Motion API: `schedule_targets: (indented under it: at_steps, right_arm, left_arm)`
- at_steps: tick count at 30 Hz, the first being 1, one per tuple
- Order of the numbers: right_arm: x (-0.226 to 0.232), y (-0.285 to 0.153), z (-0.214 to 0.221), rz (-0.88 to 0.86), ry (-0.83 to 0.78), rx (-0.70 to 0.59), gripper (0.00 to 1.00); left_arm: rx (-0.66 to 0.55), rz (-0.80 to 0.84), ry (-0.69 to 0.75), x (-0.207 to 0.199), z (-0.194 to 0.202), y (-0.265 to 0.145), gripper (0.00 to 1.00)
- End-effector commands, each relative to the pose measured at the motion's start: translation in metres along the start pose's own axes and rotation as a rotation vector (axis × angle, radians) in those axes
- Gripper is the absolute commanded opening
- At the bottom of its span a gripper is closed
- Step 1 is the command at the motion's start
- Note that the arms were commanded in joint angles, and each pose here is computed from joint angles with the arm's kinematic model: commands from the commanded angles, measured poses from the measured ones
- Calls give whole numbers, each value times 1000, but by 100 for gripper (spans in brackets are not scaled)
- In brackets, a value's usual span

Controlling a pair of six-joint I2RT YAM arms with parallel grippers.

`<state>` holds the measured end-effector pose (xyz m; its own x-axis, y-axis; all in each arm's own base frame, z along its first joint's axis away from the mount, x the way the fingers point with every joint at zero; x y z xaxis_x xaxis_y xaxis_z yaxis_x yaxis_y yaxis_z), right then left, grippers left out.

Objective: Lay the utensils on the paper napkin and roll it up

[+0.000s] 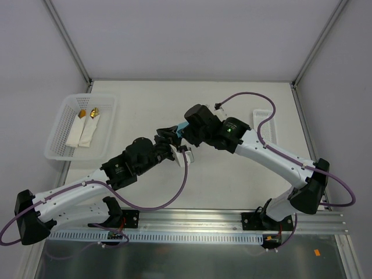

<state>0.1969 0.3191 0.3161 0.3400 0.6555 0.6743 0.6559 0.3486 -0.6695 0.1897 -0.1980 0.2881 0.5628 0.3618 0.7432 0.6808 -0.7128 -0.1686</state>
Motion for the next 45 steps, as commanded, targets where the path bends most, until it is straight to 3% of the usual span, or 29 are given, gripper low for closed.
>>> schedule_targets:
  at_steps: [1,15,21,23,27,33,37,39,42,45]
  right_arm:
    - [10,-28,-19,-85,70,-66,0]
    - [9,-32,-25,-97,83,-69,0]
    - [4,-32,-22,-99,84,-49,0]
    - [3,-33,-23,-97,85,-53,0]
    - [-2,-32,-26,-91,79,-75,0]
    - [-3,-27,-30,-85,37,-94,0]
    - [-1,-23,-36,-108,-27,-101,0]
    - [-3,-21,-39,-129,-111,-110,0]
    - [-5,-23,-45,-183,-198,-127,0]
    - [-10,-25,-50,-279,-327,-155,0]
  left_arm:
    - [106,-3,62,-8,18,-3,50]
    - [174,58,68,-21,32,-18,56]
    - [203,9,47,-9,31,-18,49]
    - [176,-4,20,-4,25,-19,48]
    - [10,22,-33,-1,9,-38,52]
    - [-47,60,-143,7,-8,-52,59]
    - [-69,62,-316,22,-29,-64,61]
    - [-16,75,-411,26,-28,-70,63]
    - [47,109,-657,42,-28,-80,66]
    - [46,191,-886,53,-33,-89,78]
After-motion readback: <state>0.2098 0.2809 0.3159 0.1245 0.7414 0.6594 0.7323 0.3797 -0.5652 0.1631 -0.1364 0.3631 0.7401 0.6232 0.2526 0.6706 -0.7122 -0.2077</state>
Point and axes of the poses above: each gripper's point midway between its finger pads, its own y axis out along the fingers, its own x axis along the line the jaws close on, z = x × y, the point moved 8 cm from there along -y, back along the fingers, and after that the axes turned 6 degrees about -y, right-handed, at the moved point
